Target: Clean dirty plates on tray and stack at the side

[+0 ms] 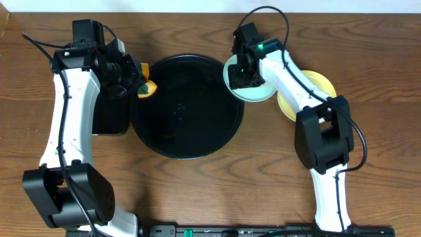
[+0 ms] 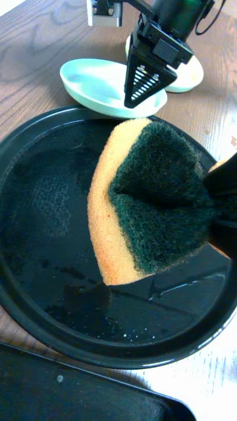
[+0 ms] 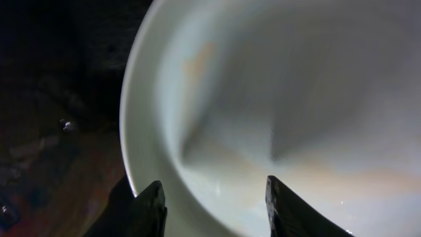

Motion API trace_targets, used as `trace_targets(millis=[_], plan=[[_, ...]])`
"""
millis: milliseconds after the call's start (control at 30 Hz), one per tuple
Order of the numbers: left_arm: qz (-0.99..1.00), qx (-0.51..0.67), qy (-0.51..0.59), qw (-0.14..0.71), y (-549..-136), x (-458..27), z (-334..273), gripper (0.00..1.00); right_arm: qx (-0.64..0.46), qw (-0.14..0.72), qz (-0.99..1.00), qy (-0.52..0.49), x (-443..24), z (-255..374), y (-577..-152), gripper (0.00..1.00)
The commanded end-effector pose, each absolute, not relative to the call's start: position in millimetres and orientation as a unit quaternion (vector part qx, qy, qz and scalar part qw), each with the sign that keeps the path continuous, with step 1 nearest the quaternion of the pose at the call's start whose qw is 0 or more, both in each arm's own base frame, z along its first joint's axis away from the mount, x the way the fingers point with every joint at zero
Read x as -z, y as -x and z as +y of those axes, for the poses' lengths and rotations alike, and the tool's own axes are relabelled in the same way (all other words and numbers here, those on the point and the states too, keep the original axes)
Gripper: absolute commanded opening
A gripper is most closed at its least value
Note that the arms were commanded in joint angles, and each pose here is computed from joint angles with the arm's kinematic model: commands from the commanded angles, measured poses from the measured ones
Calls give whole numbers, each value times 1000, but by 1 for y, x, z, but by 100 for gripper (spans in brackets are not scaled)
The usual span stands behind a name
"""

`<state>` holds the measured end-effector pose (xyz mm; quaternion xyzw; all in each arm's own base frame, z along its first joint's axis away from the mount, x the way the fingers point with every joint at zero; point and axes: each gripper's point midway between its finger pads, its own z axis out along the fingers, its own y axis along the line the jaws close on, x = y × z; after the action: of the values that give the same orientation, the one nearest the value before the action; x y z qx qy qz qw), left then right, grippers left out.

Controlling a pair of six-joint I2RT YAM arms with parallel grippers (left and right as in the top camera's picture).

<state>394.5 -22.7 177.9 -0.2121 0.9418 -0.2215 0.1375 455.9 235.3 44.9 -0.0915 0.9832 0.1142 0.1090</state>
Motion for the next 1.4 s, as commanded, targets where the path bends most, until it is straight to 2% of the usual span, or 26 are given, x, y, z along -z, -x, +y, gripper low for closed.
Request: trace_targets(millis=[0,500,767,1367], plan=[[945,214,206,136,-394,-174,-20,7,-113,113,978,132,-45,247,-451,45],[945,214,206,136,-394,-174,-20,8,-97,112,964,220,-41,297,-418,41],[945,214,206,136,-394,-174,-20,8,-94,84,960,251,-23,321,-391,41],[945,214,206,136,-394,-174,-20,8,-146,44,936,317,-20,379,-332,41]])
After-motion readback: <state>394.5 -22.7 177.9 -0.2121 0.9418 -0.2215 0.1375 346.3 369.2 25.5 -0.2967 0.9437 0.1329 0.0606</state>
